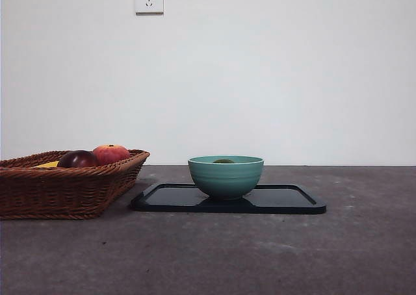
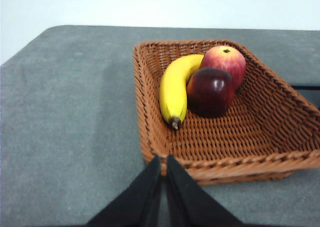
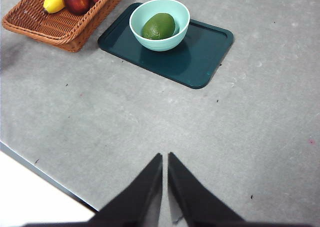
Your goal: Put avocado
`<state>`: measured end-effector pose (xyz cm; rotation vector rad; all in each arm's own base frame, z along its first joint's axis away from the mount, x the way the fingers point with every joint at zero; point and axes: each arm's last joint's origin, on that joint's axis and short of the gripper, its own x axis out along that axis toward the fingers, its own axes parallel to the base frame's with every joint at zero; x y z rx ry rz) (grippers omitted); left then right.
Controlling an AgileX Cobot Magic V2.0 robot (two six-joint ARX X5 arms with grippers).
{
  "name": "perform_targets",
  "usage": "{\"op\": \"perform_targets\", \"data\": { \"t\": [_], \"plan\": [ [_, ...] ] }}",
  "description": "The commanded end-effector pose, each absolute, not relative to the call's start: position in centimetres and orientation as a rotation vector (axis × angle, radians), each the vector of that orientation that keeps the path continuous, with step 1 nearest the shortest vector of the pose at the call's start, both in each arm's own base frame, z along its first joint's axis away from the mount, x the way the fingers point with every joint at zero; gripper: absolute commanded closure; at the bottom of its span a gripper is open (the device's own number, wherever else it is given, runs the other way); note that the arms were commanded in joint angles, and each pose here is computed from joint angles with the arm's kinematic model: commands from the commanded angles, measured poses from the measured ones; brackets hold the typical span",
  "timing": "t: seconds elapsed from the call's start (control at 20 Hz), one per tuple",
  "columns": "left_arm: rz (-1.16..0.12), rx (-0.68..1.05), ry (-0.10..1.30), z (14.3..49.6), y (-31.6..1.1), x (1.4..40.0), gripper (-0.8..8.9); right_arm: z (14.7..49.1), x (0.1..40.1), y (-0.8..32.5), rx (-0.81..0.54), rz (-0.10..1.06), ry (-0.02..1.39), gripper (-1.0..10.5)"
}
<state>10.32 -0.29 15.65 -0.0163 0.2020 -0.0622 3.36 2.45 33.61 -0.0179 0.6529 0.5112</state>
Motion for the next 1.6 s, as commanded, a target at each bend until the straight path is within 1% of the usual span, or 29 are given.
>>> {"op": "perform_targets", "data": {
  "t": [0.05, 0.3, 0.55, 1.6],
  "plan": [
    [-0.063, -0.017, 0.202, 15.27, -0.28, 10.20, 7.95, 33.91, 3.34, 2.47, -0.016, 0.523, 0.637, 9.4],
    [-0.064, -0.016, 0.162, 15.26, -0.28, 9.86, 7.95, 33.91, 3.34, 2.47, -0.016, 0.523, 0.637, 9.4],
    [-0.061, -0.015, 0.186, 14.85, -0.43, 9.55, 7.95, 33.91, 3.34, 2.47, -0.016, 0.523, 0.637, 9.4],
    [-0.050, -0.012, 0.183, 14.89, -0.50, 9.55, 7.95, 33.91, 3.34, 2.47, -0.016, 0.523, 0.637, 9.4]
  ]
}}
